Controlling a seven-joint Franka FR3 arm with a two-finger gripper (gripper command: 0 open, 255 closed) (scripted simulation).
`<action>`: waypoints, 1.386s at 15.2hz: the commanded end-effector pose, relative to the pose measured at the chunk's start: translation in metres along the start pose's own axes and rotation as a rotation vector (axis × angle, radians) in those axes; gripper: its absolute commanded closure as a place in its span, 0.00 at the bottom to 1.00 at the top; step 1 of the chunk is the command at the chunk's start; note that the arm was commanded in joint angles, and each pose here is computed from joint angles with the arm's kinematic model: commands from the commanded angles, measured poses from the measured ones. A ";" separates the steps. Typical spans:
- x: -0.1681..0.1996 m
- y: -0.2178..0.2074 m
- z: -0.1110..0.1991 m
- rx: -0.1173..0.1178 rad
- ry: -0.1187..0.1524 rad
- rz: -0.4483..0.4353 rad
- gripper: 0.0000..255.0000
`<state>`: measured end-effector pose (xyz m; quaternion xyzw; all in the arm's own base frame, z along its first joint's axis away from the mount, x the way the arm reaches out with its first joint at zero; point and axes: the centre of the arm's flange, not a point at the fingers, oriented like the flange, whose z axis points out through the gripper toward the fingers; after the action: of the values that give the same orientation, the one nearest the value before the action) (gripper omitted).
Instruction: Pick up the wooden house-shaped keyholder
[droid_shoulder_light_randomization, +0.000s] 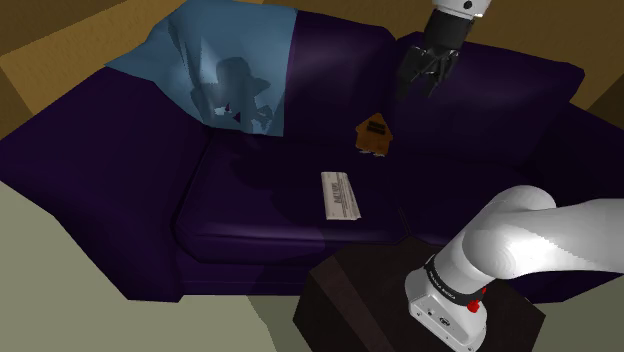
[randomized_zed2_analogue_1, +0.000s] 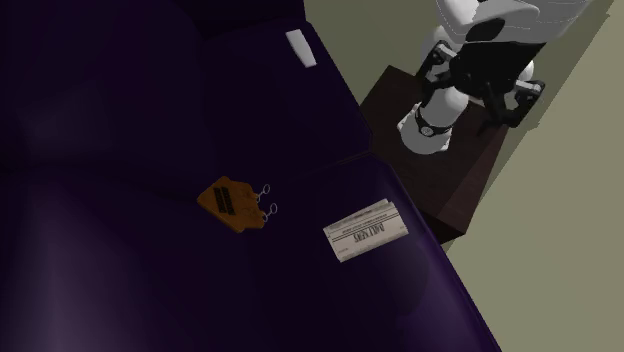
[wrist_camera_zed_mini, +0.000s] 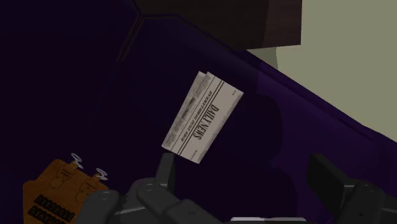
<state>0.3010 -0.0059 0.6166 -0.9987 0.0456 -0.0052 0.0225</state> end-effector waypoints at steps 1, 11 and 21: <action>0.000 0.000 0.000 0.000 0.000 0.000 0.00; 0.050 0.084 0.090 0.008 -0.009 0.006 0.00; 0.099 0.168 0.182 0.017 -0.018 0.011 0.00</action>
<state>0.3829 -0.1647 0.4392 -0.9982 0.0509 0.0039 0.0316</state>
